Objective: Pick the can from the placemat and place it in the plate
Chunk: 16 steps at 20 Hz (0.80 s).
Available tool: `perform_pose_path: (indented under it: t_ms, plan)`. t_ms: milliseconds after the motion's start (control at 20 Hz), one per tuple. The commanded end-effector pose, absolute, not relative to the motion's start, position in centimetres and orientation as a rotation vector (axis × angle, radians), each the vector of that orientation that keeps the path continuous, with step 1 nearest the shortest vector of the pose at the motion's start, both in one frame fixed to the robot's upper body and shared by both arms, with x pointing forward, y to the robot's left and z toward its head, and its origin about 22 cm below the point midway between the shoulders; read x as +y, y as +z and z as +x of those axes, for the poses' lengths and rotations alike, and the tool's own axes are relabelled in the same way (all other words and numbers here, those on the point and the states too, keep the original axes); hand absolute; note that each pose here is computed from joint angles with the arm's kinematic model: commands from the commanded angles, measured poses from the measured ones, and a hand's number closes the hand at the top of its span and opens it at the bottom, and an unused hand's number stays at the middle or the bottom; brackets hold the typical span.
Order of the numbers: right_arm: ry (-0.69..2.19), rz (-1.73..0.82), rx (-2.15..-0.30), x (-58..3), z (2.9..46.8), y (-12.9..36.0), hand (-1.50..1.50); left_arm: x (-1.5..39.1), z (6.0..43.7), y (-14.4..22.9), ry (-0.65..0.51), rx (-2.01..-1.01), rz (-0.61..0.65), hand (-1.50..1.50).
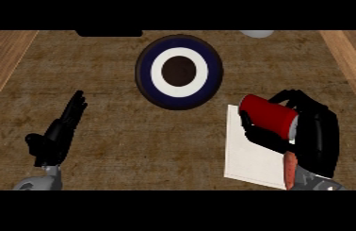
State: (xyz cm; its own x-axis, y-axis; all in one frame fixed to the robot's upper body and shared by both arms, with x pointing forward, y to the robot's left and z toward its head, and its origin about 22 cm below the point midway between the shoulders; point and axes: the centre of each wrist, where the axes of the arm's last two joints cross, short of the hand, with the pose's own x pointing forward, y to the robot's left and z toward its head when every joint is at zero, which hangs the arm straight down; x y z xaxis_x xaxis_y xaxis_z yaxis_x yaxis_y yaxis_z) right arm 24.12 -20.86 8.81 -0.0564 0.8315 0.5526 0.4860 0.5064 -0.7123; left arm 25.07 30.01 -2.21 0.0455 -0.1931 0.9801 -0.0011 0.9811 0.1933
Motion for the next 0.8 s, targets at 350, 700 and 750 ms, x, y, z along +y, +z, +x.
perform_pose_path:
  t_ms: [350, 700, 750]
  plan:
    - [0.478, -0.957, -1.728, -12.6, 33.2, 11.6, 1.50, 28.6, 25.8, -3.5, -0.151, -1.526, 0.150, 0.00]
    - [0.512, -0.950, -1.714, -8.3, 36.9, 8.6, 1.50, 30.1, 26.1, -1.8, -0.162, -1.522, 0.140, 0.00]
    - [0.500, -0.949, -1.716, -8.3, 37.9, 8.5, 1.50, 29.2, 25.2, -2.1, -0.167, -1.529, 0.150, 0.00]
